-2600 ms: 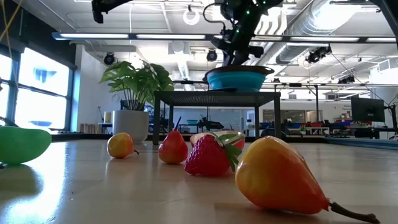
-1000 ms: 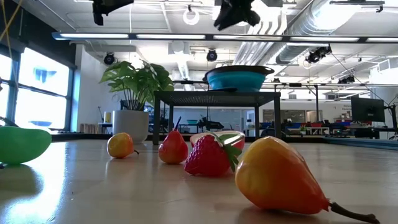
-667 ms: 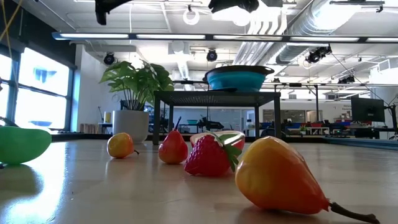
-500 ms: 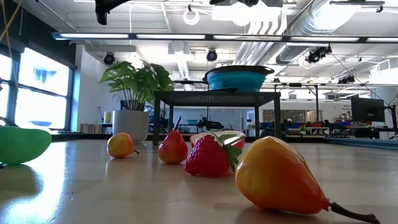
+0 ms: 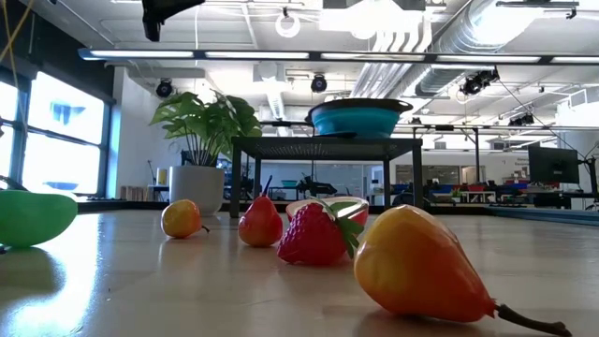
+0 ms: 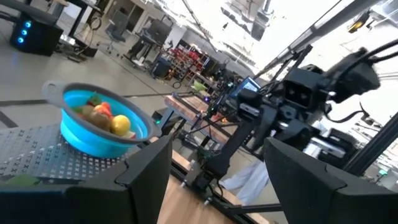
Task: Pick & Place Fruit
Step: Put the red strawberry in the blue bowl on the shelf
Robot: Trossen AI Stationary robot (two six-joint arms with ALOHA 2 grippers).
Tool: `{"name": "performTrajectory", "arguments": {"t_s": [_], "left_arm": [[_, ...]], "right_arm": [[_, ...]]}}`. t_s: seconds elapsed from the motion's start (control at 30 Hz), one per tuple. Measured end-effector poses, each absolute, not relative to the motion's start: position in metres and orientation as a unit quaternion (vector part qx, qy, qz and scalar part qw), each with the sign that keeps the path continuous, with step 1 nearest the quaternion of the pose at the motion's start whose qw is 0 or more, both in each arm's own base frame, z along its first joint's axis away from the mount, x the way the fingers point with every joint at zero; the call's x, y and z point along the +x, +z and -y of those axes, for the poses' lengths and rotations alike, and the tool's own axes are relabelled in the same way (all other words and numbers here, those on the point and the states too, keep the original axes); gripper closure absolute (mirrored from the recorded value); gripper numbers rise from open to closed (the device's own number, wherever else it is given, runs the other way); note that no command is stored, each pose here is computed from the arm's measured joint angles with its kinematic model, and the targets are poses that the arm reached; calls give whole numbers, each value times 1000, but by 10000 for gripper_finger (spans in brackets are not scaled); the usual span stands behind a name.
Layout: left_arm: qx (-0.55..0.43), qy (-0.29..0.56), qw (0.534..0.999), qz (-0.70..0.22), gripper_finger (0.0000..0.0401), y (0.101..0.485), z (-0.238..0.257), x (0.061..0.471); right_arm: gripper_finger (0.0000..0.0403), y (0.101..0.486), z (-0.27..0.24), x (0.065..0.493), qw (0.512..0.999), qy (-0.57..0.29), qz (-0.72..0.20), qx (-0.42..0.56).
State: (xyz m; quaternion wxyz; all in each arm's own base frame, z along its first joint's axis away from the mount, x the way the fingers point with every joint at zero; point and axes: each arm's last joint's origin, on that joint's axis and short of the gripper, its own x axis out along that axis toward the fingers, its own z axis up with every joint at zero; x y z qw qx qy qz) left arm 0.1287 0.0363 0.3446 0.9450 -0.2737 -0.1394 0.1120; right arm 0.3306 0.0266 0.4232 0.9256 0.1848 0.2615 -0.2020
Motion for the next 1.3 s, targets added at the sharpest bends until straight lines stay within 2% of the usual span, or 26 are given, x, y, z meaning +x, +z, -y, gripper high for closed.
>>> {"name": "performTrajectory", "arguments": {"t_s": [0.37, 0.7, 1.1, 1.3], "left_arm": [[-271, 121, 945, 136, 153, 344, -37, 129], [-294, 131, 937, 137, 153, 342, -37, 129], [-336, 158, 921, 115, 153, 335, -39, 129], [-335, 163, 922, 101, 153, 333, -39, 130]], "right_arm": [[353, 421, -68, 323, 930, -154, -283, 175], [353, 414, -93, 308, 916, -215, -291, 175], [353, 404, -108, 301, 900, -223, -323, 188], [353, 392, -120, 304, 889, -200, -368, 185]]}}
